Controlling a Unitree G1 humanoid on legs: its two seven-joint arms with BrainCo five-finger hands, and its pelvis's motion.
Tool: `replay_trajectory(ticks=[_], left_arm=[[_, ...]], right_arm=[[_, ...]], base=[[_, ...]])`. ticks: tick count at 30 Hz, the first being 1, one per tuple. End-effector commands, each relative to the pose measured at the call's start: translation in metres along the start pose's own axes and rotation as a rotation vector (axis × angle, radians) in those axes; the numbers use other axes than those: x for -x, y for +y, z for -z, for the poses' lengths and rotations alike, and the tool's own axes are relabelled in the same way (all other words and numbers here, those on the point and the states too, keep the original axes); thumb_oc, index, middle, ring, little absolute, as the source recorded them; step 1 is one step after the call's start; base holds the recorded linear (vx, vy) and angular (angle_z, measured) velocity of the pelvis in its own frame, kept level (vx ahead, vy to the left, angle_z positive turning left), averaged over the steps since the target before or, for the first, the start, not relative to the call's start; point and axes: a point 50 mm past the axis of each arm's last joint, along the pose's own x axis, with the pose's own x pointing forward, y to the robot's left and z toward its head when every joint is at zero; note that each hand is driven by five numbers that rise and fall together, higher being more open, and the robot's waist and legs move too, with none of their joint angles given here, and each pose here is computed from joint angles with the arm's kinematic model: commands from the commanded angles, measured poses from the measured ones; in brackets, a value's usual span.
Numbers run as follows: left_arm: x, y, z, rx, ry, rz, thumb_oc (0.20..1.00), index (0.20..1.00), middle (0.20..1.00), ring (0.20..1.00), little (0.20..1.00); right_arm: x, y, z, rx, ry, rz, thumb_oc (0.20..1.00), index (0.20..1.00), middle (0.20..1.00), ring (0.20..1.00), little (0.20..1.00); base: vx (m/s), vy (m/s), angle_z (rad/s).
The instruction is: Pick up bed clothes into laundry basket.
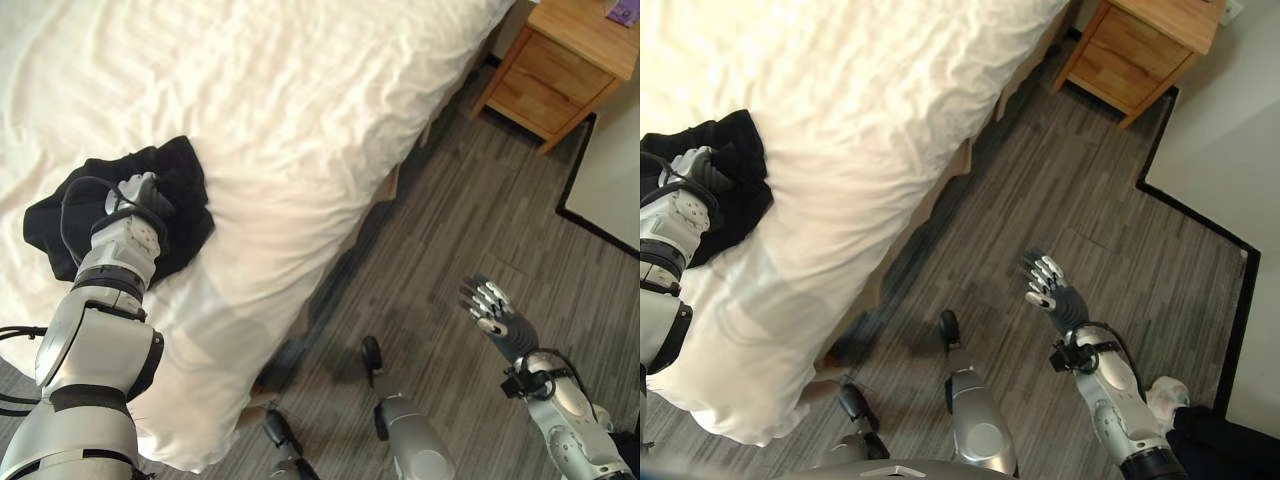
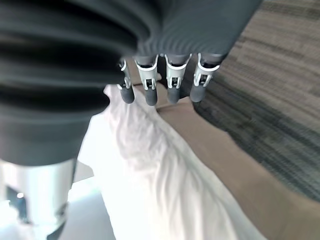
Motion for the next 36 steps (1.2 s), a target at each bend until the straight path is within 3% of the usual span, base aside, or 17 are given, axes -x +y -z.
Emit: replay_trajectory(ticks=[1,3,6,8,13,16,22,26,30,36], left_arm=[[0.006,-0.007,0.018,0.543,0.05,-0.015,0.2,0.2,0.2,0.2,0.2],[0.008,-0.007,-0.001,0.938,-0.072,-0.042,0.2,0.2,0.2,0.2,0.2],[0.02,-0.024,-0.021,1.281,-0.202,0.005,0.2,0.2,0.2,0.2,0.2],[0.035,-0.031,-0.043,1.611,-0.352,0.065,0.2,0.2,0.2,0.2,0.2],[0.056,-0.036,-0.061,1.9,-0.503,0.091,0.2,0.2,0.2,0.2,0.2],[0.089,-0.071,-0.057,2.067,-0.515,0.127,0.2,0.2,0.2,0.2,0.2],[0.121,-0.107,-0.017,2.137,-0.358,0.081,0.2,0.2,0.2,0.2,0.2],[0.155,-0.13,0.033,2.029,-0.162,0.043,0.2,0.2,0.2,0.2,0.2],[0.169,-0.137,0.051,1.959,-0.088,0.045,0.2,0.2,0.2,0.2,0.2],[0.166,-0.129,0.036,1.918,-0.164,0.093,0.2,0.2,0.2,0.2,0.2]], right_arm=[[-0.007,-0.007,-0.02,-0.009,-0.132,0.045,1.0,1.0,1.0,1.0,1.0],[-0.008,-0.012,-0.024,-0.007,-0.16,0.086,1.0,1.0,1.0,1.0,1.0],[-0.013,-0.018,-0.031,0.01,-0.197,0.142,1.0,1.0,1.0,1.0,1.0],[-0.017,-0.02,-0.035,0.017,-0.22,0.178,1.0,1.0,1.0,1.0,1.0],[-0.018,-0.018,-0.033,0.006,-0.232,0.199,1.0,1.0,1.0,1.0,1.0],[-0.018,-0.02,-0.03,-0.006,-0.249,0.248,1.0,1.0,1.0,1.0,1.0],[-0.016,-0.028,-0.037,-0.041,-0.317,0.325,1.0,1.0,1.0,1.0,1.0],[-0.004,-0.044,-0.047,-0.097,-0.407,0.426,1.0,1.0,1.0,1.0,1.0],[0.003,-0.05,-0.046,-0.113,-0.417,0.463,1.0,1.0,1.0,1.0,1.0],[0.003,-0.045,-0.042,-0.119,-0.401,0.445,1.0,1.0,1.0,1.0,1.0]], base=[[0.02,0.046,0.1],[0.02,0.04,0.12],[0.03,0.04,0.15],[0.07,0.053,0.22],[0.08,0.022,0.04],[0.14,0.005,-0.03],[0.07,-0.006,0.02],[0.04,0.012,0.03],[0.02,0.019,0.2],[0.0,0.012,0.03]])
